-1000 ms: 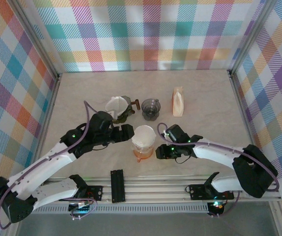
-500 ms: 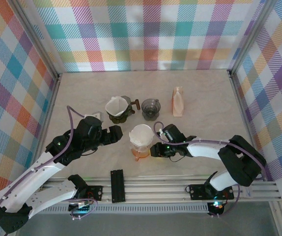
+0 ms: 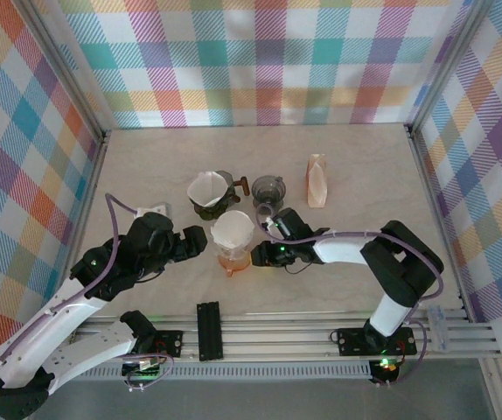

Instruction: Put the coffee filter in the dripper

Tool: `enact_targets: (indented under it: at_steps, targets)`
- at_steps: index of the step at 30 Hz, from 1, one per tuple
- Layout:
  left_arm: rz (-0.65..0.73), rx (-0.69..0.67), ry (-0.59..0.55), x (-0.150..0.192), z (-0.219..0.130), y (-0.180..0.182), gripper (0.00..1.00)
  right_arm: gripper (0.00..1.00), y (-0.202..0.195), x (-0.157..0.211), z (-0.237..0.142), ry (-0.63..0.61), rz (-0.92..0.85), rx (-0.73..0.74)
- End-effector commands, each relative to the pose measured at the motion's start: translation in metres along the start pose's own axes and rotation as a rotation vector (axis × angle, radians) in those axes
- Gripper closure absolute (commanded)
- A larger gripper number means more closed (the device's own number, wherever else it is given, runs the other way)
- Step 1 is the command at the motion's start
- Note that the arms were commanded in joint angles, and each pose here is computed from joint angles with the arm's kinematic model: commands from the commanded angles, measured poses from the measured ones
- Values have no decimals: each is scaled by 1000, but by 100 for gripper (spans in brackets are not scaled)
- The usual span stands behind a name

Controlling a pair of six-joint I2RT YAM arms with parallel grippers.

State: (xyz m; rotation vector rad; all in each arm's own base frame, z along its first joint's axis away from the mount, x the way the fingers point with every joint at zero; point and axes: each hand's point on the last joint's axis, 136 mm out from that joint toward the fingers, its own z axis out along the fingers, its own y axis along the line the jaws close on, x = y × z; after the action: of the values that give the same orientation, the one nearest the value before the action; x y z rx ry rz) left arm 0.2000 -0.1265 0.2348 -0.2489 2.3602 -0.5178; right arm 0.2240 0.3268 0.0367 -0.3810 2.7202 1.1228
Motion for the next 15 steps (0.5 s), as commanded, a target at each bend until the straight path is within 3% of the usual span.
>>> enact_targets:
  at_steps: [1, 15]
  targets:
    - [-17, -29, -41, -9, -11, 8, 9, 66, 21, -14, 10, -6, -63, -59]
    - [-18, -30, -62, -11, -16, 11, 8, 68, 51, -26, 56, 19, -84, -87]
